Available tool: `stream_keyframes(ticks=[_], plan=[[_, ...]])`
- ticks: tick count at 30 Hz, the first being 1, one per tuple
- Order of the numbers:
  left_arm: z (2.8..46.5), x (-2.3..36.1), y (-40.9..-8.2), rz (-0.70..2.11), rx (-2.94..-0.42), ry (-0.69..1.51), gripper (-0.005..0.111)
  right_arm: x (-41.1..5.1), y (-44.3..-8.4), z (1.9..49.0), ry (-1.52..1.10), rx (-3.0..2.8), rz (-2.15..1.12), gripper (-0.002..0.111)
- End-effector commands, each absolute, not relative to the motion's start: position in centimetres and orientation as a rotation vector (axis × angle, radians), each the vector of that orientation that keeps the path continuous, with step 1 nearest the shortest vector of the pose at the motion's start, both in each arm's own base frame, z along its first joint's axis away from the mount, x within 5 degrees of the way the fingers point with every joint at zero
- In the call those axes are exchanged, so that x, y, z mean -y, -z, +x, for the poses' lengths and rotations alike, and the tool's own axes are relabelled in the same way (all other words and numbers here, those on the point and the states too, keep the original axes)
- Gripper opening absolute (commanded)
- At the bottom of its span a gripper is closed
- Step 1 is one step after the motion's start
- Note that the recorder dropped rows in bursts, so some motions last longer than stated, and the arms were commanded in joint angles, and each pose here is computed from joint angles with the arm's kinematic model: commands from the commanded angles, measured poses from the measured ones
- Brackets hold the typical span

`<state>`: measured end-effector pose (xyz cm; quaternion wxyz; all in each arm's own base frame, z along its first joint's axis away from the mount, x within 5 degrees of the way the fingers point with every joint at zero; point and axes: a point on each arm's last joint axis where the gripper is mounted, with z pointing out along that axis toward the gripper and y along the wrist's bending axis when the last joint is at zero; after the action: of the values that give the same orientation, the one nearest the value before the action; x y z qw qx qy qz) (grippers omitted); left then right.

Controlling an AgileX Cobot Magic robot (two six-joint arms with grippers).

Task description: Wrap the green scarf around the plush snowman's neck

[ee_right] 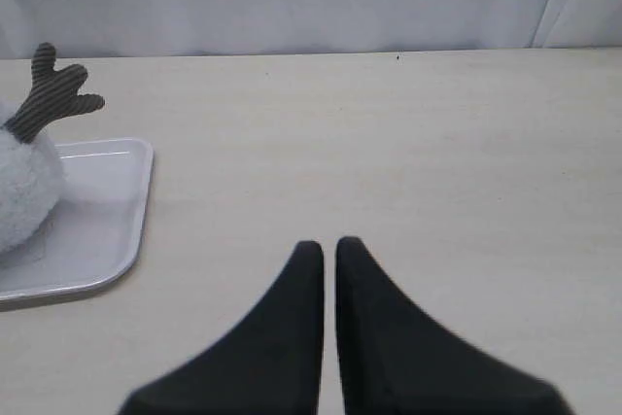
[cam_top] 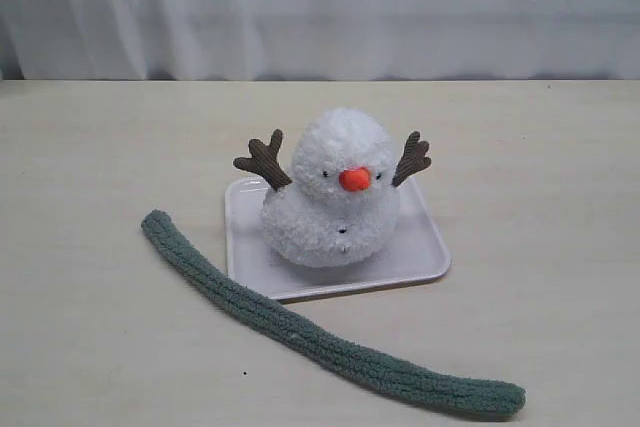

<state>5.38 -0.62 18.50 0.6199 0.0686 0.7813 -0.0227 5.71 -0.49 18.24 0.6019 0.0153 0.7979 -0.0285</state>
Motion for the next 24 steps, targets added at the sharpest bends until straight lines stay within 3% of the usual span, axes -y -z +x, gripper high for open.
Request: stream_keyframes(ticks=[1,19,24], plan=[[5.39,0.62,-18.52,0.151,-1.787,0.055,0.0,0.52,-18.33,5.75,0.072,-1.835,0.034,0.004],[5.39,0.62,-18.52,0.151,-1.787,0.055,0.0,0.52,-18.33,5.75,0.072,-1.835,0.034,0.004],[5.39,0.62,-18.52,0.151,-1.787,0.055,0.0,0.82,-18.64,5.8,0.254,-1.802,-0.135,0.004]])
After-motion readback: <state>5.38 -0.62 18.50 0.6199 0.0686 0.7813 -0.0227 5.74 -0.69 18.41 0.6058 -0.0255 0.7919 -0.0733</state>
